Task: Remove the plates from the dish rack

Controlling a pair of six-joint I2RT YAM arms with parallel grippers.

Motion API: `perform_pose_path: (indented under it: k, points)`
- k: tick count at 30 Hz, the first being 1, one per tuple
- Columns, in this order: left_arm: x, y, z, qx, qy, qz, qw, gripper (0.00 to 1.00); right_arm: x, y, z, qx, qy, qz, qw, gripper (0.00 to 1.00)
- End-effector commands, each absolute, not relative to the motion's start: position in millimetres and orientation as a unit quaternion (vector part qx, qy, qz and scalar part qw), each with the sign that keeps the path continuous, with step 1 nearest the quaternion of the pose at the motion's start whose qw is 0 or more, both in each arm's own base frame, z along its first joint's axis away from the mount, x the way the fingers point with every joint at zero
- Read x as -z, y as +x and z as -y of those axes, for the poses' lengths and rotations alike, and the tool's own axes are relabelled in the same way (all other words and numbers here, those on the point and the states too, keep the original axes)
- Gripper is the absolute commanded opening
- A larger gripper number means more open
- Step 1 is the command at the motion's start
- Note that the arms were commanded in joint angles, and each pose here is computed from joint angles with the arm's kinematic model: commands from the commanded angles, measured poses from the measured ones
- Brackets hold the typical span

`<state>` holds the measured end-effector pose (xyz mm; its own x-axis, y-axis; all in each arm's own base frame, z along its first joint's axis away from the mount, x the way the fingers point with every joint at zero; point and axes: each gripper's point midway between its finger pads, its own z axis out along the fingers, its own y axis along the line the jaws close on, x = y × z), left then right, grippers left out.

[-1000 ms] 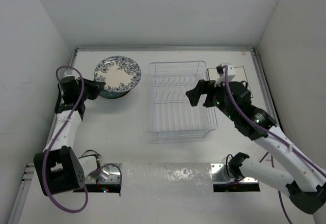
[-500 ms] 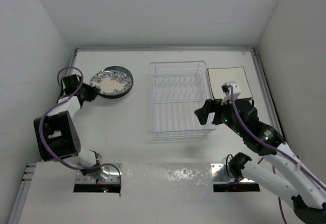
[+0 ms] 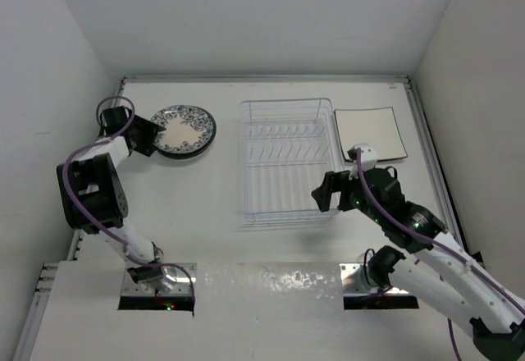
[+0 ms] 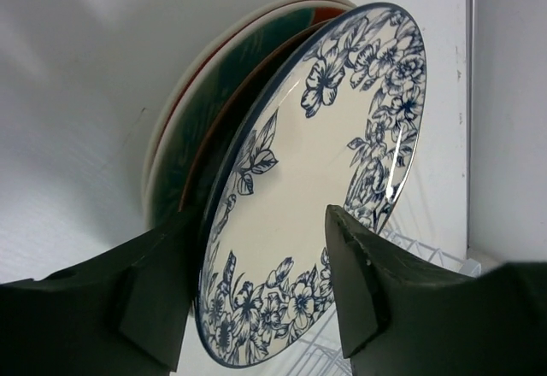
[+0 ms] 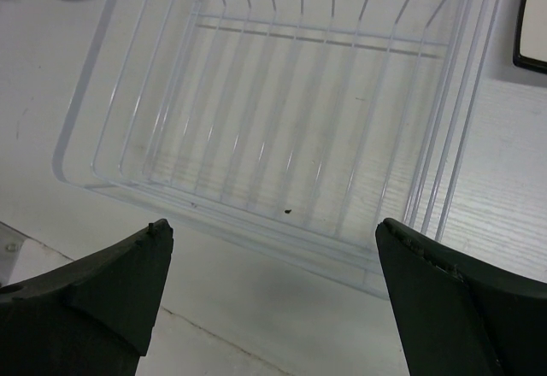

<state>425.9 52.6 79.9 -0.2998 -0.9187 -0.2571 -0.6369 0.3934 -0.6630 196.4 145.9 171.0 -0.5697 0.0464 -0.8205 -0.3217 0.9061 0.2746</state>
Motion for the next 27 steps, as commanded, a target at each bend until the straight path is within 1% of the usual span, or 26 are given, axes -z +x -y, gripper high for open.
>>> perform_pose_path:
  k: [1,2,3,6,7,8,11,16,20,22,23,27]
  points:
    - [-100,448,-45,0.226,-0.474,-0.784,0.33,0.56,-176,201,-153,-0.222,-0.073,-0.85,0.472,0.99]
    - [-104,453,-44,0.216,-0.47,-0.787,0.336,0.63,-176,201,-153,-0.224,-0.074,-0.849,0.472,0.99]
    - [-98,450,-44,0.204,-0.474,-0.793,0.324,0.64,-174,200,-153,-0.223,-0.074,-0.851,0.47,0.99]
    - [-100,454,-43,0.179,-0.471,-0.802,0.322,0.71,-172,199,-152,-0.22,-0.075,-0.852,0.47,0.99]
    - [-100,455,-44,0.171,-0.469,-0.805,0.322,0.78,-172,198,-151,-0.219,-0.077,-0.852,0.469,0.99]
    - [-100,452,-43,0.158,-0.471,-0.811,0.309,0.83,-171,197,-149,-0.217,-0.077,-0.853,0.468,0.99]
    - [-100,447,-52,0.127,-0.482,-0.81,0.309,0.97,-173,194,-147,-0.216,-0.079,-0.853,0.469,0.99]
    - [-113,445,-56,0.112,-0.483,-0.811,0.312,1.0,-183,191,-142,-0.216,-0.076,-0.847,0.48,0.99]
    - [-115,441,-65,0.074,-0.48,-0.822,0.297,1.0,-185,191,-134,-0.198,-0.074,-0.851,0.481,0.99]
    - [-122,448,-63,0.08,-0.463,-0.832,0.296,1.0,-184,192,-131,-0.187,-0.074,-0.854,0.48,0.99]
    - [-109,444,-60,0.075,-0.46,-0.843,0.269,1.0,-183,191,-128,-0.182,-0.073,-0.856,0.478,0.99]
    - [-101,447,-59,0.069,-0.447,-0.858,0.243,1.0,-183,191,-127,-0.178,-0.074,-0.857,0.479,0.99]
